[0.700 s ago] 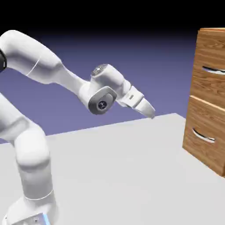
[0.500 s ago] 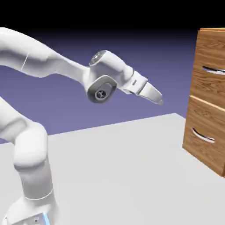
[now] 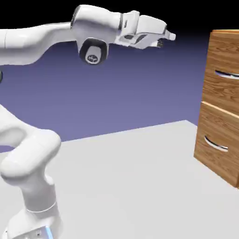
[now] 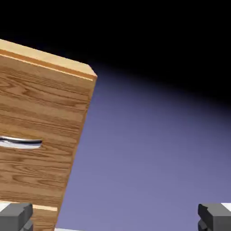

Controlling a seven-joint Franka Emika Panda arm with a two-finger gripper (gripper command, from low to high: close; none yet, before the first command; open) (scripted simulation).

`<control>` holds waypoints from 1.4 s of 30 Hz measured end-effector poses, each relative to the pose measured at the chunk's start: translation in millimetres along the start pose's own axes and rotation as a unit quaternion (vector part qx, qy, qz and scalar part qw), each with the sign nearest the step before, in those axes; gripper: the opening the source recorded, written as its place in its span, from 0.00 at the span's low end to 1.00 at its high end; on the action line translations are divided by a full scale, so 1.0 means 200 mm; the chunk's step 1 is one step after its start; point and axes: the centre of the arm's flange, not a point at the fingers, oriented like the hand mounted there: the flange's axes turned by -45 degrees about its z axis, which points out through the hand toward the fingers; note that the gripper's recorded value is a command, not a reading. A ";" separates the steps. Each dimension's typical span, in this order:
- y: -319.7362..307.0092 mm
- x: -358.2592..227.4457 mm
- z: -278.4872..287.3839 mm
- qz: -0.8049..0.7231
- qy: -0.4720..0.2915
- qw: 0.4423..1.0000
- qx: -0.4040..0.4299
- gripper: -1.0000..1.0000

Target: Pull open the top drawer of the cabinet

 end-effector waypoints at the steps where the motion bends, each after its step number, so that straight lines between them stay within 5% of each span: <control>1: -0.01 0.04 -0.02 -0.012 0.011 1.000 -0.006 0.50; 11: -0.30 0.39 -0.08 -0.163 0.102 0.980 -0.053 0.50; 21: -0.77 0.48 0.30 -0.340 0.151 0.926 -0.061 0.50; 30: -1.10 0.20 1.00 -0.481 0.161 0.861 -0.033 0.50; 38: -1.15 -0.38 1.72 -0.564 0.156 0.811 0.009 0.50; 42: -1.16 -0.40 1.83 -0.568 0.155 0.808 0.011 0.50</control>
